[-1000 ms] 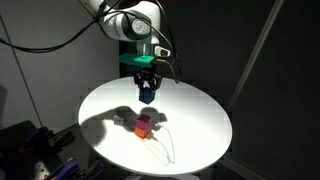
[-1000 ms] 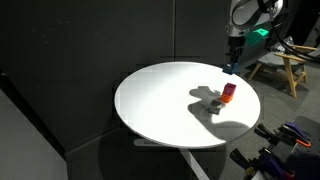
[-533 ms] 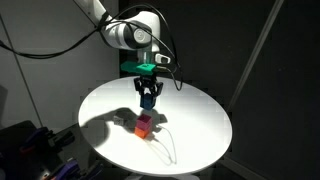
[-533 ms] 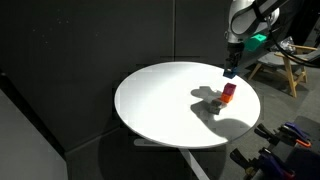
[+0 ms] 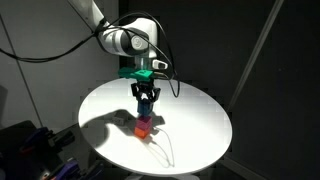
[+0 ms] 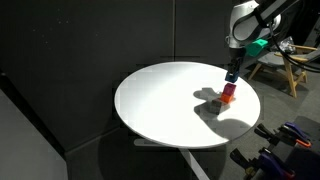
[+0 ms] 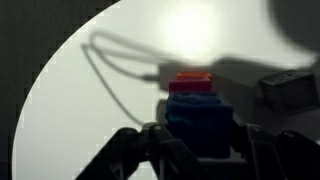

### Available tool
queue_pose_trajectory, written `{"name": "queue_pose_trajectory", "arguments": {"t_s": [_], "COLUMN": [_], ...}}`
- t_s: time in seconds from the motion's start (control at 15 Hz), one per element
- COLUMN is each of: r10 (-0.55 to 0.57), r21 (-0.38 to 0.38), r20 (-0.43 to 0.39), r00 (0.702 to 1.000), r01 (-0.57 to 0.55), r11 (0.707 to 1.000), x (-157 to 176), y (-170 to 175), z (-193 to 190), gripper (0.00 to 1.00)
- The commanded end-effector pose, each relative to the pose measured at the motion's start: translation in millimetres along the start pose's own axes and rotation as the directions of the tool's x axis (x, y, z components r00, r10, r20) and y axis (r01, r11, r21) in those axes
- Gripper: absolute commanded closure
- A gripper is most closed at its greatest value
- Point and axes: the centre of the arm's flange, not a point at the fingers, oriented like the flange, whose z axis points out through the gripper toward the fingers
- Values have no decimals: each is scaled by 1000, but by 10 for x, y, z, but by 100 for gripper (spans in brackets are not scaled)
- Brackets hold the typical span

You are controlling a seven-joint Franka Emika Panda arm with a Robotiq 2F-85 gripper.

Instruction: Put the blue block on the pink block

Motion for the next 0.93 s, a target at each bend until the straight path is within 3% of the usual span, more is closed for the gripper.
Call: {"name": "queue_pose_trajectory", "arguments": {"t_s": [0.0,0.87], "r10": [-17,-22], "r21": [-22,-29], "r20": [-7,17], "r00": [1000,1000], "r01": [17,22], "r11": [1000,999], "x": [-48,-53], "y": [64,86], "z": [57,161], "gripper": [69,69]}}
